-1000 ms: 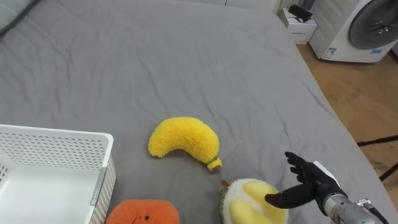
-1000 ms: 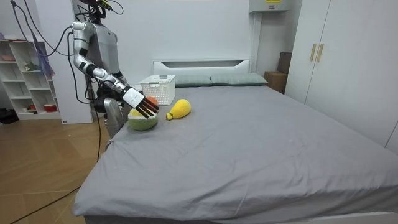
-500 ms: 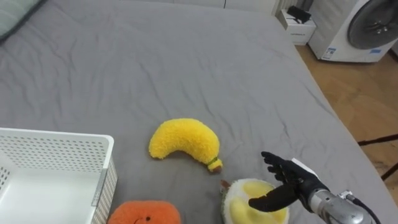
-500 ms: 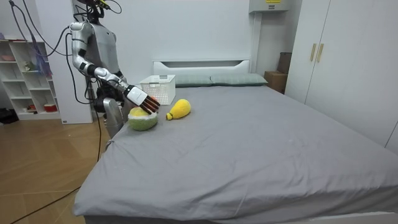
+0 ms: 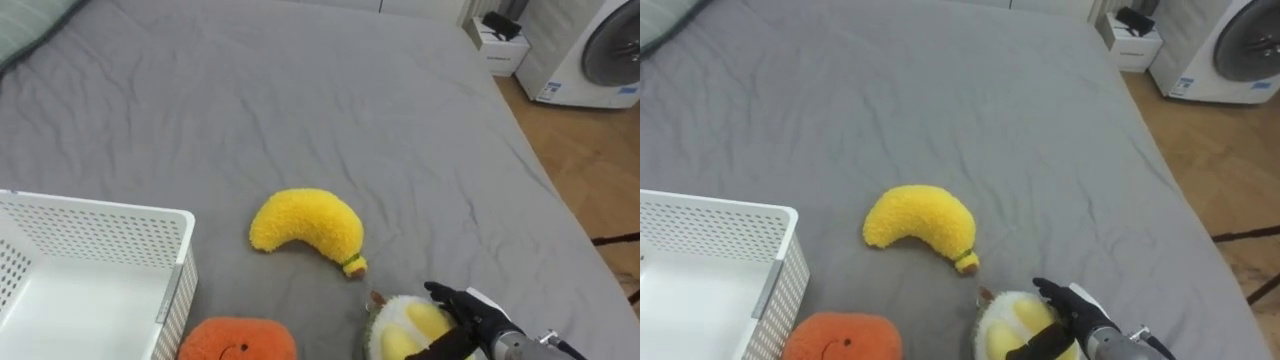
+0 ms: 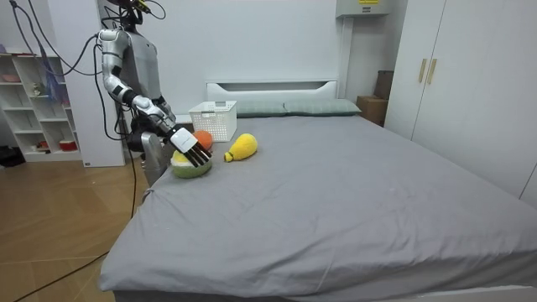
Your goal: Collect toys from the bed
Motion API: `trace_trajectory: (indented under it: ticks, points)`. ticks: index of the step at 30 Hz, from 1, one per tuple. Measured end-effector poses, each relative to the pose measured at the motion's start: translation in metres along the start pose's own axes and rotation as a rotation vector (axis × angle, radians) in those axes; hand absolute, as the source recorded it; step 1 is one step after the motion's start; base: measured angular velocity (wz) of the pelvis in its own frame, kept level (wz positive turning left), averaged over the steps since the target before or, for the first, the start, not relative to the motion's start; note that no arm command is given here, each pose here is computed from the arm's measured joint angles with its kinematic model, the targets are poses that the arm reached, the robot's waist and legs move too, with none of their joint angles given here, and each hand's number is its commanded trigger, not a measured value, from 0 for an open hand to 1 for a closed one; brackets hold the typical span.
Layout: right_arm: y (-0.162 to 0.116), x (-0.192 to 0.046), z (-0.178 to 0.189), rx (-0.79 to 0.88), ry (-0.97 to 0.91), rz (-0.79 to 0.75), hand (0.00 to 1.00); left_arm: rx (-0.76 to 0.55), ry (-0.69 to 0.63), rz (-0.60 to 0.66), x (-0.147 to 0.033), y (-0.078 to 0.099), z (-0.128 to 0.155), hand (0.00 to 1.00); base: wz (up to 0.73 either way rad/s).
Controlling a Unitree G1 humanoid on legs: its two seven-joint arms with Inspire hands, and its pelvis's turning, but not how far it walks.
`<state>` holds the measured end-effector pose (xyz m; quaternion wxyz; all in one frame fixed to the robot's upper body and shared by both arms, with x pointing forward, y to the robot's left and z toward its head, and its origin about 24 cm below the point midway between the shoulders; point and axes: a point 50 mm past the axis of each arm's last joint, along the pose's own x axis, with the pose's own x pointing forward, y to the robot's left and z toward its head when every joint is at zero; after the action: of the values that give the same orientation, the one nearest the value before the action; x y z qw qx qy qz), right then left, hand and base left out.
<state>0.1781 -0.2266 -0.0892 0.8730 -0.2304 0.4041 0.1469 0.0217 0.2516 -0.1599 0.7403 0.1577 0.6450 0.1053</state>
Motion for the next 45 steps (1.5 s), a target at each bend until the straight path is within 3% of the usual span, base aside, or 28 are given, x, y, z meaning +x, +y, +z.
trace_trajectory:
  ticks: [14,15,16,17,31,45]
  points:
    - [0.001,0.005,-0.018,0.009,0.087,0.01,0.0,-0.004,-0.013,0.007,-0.001,0.002,0.001,0.0,0.03]
    - [0.001,0.005,-0.018,0.009,0.089,0.009,0.57,-0.004,-0.013,0.007,-0.001,0.002,0.001,0.0,0.0]
    - [0.002,0.006,-0.021,0.011,0.094,0.005,0.82,-0.004,-0.013,0.007,-0.001,0.002,0.001,0.0,0.0]
    - [0.003,0.006,-0.023,0.011,0.099,0.001,1.0,0.001,-0.014,0.006,-0.001,0.002,0.001,0.0,0.0]
    - [0.007,0.008,-0.039,0.001,0.129,-0.101,1.0,0.043,-0.01,0.01,-0.001,-0.004,-0.001,0.0,0.0]
    - [0.011,0.011,-0.037,-0.01,0.124,-0.089,1.0,0.04,-0.018,0.007,-0.001,-0.006,0.0,0.0,0.0]
